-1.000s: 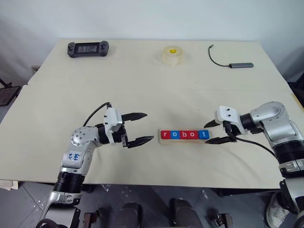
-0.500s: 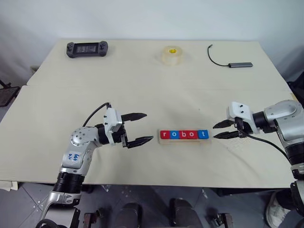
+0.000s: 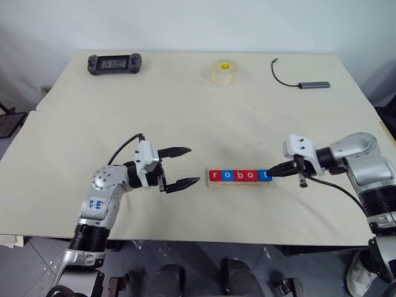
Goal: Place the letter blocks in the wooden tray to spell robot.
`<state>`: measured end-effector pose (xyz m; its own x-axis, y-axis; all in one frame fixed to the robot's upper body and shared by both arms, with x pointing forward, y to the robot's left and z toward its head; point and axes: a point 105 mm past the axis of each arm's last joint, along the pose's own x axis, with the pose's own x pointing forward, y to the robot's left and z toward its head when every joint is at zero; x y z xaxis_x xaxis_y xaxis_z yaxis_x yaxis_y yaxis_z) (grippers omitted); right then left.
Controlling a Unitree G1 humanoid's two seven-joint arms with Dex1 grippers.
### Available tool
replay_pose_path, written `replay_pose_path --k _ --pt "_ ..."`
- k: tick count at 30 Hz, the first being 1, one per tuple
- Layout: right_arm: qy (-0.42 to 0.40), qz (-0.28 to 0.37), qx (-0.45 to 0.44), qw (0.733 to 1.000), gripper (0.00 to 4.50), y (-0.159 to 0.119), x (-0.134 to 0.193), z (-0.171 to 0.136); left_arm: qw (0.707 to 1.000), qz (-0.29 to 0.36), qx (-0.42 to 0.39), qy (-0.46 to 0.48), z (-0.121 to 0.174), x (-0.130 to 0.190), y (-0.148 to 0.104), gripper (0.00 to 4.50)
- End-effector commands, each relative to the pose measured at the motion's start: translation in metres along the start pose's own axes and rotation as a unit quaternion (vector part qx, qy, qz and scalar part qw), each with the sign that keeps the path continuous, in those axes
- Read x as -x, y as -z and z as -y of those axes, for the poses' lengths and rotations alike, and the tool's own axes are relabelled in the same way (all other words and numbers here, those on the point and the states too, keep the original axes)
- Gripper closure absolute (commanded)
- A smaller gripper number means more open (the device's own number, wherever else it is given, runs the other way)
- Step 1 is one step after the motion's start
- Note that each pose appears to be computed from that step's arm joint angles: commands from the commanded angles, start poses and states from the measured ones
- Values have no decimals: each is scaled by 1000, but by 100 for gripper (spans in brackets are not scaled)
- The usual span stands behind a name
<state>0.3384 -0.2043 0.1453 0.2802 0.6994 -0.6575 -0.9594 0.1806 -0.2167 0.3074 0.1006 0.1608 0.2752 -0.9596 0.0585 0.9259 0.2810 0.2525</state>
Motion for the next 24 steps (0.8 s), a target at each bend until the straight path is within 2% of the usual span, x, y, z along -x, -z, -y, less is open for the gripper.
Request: replay_pose_path --k 1,7,13,24 --pt "10 20 3 1000 448 -8 10 -2 1000 16 -14 4 0 -1 -9 0" --pt "23 10 -9 1000 448 0 21 -7 1000 13 -13 10 -1 0 -8 0" --pt "50 -27 -16 998 448 14 35 1 1000 12 -13 13 -1 -1 -8 0" --pt "44 4 -16 999 448 8 10 -1 1000 12 -10 8 1 0 -7 0"
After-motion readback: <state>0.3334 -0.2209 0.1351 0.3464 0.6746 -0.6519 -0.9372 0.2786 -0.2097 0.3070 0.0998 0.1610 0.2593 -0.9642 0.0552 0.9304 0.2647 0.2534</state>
